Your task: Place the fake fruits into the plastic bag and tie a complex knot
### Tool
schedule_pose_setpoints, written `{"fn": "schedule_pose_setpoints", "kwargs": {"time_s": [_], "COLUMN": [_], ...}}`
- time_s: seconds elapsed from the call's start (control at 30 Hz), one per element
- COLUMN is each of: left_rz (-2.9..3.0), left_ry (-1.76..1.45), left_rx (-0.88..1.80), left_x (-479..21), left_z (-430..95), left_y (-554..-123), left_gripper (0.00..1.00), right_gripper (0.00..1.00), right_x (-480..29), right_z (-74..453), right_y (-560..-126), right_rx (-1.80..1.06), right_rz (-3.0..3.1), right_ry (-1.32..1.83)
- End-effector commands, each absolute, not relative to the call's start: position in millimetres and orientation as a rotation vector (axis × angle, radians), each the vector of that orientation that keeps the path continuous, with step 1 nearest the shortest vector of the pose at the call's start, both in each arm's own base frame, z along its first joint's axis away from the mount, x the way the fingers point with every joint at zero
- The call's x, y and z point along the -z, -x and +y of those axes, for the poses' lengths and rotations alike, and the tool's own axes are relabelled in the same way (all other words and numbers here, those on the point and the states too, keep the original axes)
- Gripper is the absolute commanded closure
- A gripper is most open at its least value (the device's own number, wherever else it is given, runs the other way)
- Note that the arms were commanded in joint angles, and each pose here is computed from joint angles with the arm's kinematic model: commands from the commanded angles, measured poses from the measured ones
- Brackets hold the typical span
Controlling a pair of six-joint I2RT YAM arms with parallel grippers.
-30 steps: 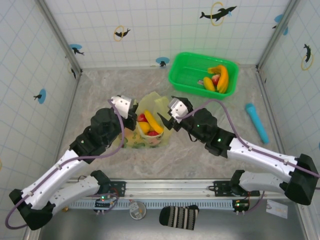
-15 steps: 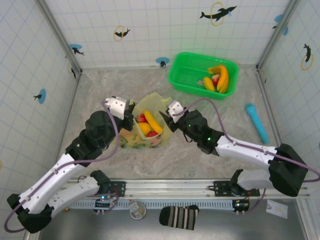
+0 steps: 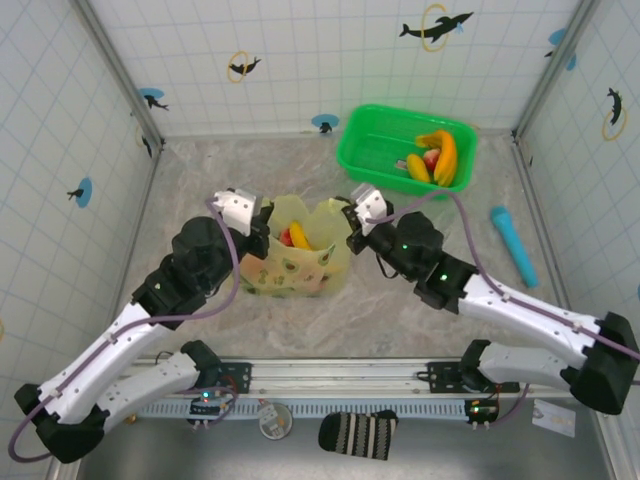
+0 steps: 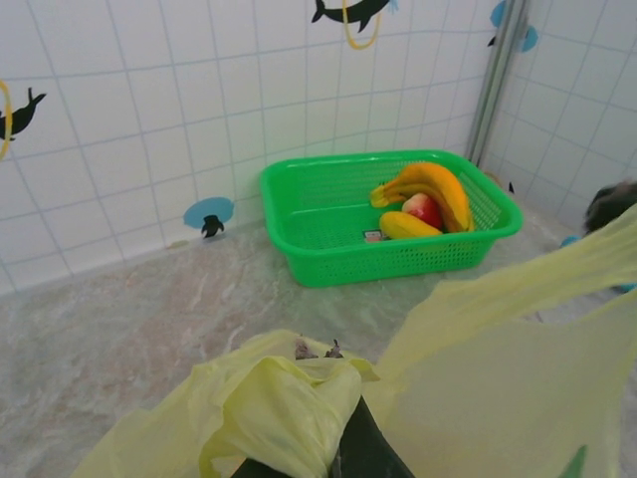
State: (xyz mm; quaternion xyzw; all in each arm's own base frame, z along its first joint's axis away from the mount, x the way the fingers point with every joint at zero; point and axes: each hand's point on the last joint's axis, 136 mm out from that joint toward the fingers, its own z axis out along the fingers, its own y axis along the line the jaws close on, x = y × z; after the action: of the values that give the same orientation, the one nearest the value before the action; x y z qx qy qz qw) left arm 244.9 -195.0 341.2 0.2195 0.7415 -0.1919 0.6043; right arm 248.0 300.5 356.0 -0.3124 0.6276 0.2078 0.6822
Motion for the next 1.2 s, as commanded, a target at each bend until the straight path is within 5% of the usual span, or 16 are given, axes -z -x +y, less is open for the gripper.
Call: {"fn": "schedule_pose_setpoints", "kwargs": {"time_s": [0.0,0.6,0.83,0.9,1.03,1.17], "left_rz": [1.626,1.419,1.553,1.594,1.607,1.567], "left_ry": [-0.518,-0.434,-0.579,-0.58,-0.55,-0.605], "left_rx": [0.534,0.657,0.775,0.785,0.757,0.767], "left_x": [-375,-440,-394,-379,-369,-375], "left_z": [-211,-232,-262,-262,-251,-253], "left_y": [-244,-257,-249,-247,-245,-237], "left_gripper": [1.0,1.0,1.0,1.0,1.0,1.0], "right_gripper": [1.0,1.0,0.99,0.92,0.51,0.47], "right_x": [-393,-416,-364,-356,-375,-416], "right_z": [283,207,196,194,200,213], "right_y": [-241,-257,-260,-260,-246,-222], "right_rx": [-0.442,-0.227,-0.239,-0.235,-0.33,-0.444], "right_rz": [1.381,1.415,1.523,1.541,1.47,1.342], "right_ry": [0.665,0.53,0.539,0.536,0.558,0.643]}}
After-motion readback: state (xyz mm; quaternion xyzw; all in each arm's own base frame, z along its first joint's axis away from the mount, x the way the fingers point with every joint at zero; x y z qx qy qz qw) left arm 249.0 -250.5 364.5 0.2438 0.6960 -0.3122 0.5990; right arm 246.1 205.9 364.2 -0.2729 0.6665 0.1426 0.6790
